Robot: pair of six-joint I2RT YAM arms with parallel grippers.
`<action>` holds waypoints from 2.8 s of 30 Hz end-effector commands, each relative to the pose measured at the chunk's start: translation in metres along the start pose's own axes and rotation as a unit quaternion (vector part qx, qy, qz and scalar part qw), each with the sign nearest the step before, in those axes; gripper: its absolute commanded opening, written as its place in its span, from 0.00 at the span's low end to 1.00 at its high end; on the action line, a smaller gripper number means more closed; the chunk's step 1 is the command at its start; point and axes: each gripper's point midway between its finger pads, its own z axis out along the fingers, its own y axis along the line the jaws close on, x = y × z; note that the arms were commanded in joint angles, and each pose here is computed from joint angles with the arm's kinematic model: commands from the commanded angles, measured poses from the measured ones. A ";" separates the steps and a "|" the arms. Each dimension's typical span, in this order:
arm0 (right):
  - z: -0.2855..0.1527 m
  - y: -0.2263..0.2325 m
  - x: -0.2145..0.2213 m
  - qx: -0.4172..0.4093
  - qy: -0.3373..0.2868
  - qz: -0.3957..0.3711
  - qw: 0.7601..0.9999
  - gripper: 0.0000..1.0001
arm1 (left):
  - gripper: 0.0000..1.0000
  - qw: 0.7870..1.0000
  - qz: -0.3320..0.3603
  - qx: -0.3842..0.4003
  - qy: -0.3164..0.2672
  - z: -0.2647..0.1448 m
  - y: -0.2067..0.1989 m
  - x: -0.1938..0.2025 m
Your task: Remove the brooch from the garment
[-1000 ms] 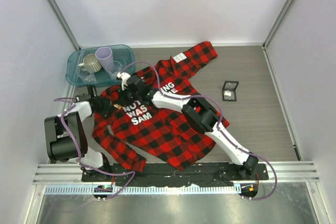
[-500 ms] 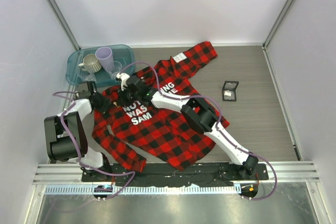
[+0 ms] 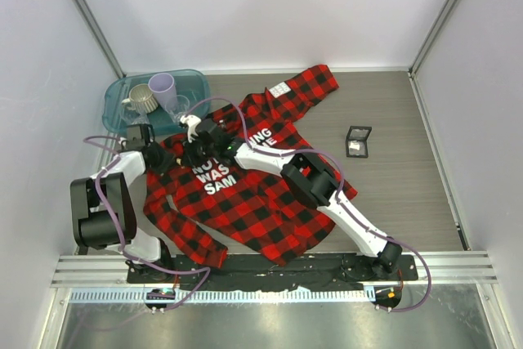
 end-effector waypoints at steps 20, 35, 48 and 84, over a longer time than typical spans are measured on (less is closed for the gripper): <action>0.004 -0.008 -0.031 0.002 -0.033 -0.016 0.999 0.17 | 0.00 0.994 0.084 -0.014 -0.074 -0.006 -0.004 -0.013; -0.004 0.002 -0.042 -0.080 -0.054 0.051 0.994 0.20 | 0.00 0.994 0.082 -0.013 -0.070 -0.005 -0.004 -0.012; 0.005 0.002 -0.026 -0.089 -0.035 0.057 0.994 0.16 | 0.00 0.994 0.083 -0.014 -0.071 -0.007 -0.005 -0.012; 0.015 0.011 -0.003 -0.076 -0.006 0.017 0.997 0.06 | 0.00 0.994 0.081 -0.009 -0.066 -0.007 -0.011 -0.015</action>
